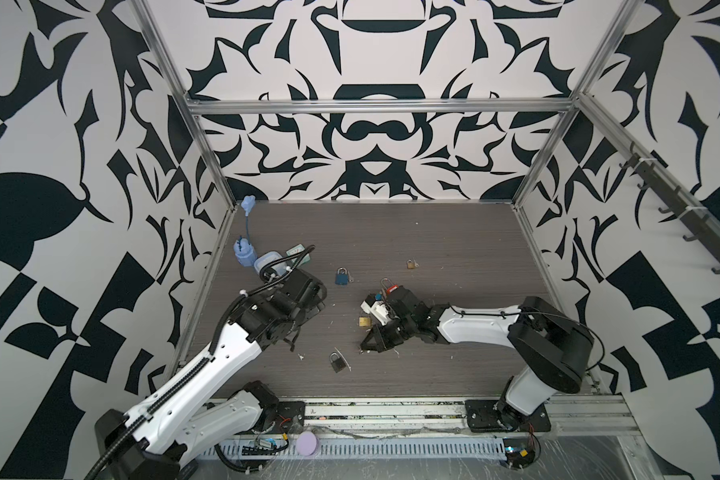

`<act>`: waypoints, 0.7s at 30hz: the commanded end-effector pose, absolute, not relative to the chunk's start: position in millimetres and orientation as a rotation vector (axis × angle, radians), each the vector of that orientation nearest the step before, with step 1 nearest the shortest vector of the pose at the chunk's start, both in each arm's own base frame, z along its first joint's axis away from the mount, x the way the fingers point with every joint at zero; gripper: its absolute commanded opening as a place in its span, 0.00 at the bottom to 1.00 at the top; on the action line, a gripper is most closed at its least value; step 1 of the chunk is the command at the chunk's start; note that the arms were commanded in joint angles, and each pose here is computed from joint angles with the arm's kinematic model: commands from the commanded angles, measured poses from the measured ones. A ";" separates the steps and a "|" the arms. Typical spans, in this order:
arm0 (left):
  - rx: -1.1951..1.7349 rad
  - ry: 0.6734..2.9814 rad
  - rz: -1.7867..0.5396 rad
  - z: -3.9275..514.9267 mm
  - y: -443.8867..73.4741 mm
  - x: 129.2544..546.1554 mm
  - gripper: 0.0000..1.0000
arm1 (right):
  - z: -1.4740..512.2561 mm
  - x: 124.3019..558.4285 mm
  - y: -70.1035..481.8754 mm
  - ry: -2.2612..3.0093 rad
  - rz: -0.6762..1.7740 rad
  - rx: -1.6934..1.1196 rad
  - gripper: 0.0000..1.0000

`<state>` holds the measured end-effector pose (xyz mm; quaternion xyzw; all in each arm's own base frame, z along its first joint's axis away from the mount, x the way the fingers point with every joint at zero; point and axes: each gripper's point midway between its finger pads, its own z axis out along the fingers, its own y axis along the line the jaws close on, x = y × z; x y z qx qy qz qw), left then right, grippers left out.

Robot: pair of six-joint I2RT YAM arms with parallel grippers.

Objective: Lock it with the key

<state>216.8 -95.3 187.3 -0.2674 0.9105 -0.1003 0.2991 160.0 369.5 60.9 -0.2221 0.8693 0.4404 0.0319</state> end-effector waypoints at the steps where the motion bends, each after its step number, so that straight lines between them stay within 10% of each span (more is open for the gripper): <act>1: -0.620 2.373 -0.154 191.6 -70.2 215.7 0.84 | 64.6 151.6 388.7 2.673 1.404 -0.803 0.00; 13: -0.609 2.380 -0.117 186.8 -63.0 214.0 0.84 | 39.9 145.4 403.3 2.776 1.294 -0.918 0.00; 21: -0.593 2.375 -0.121 188.2 -65.4 218.5 0.84 | 45.6 151.7 400.9 2.757 1.237 -0.906 0.28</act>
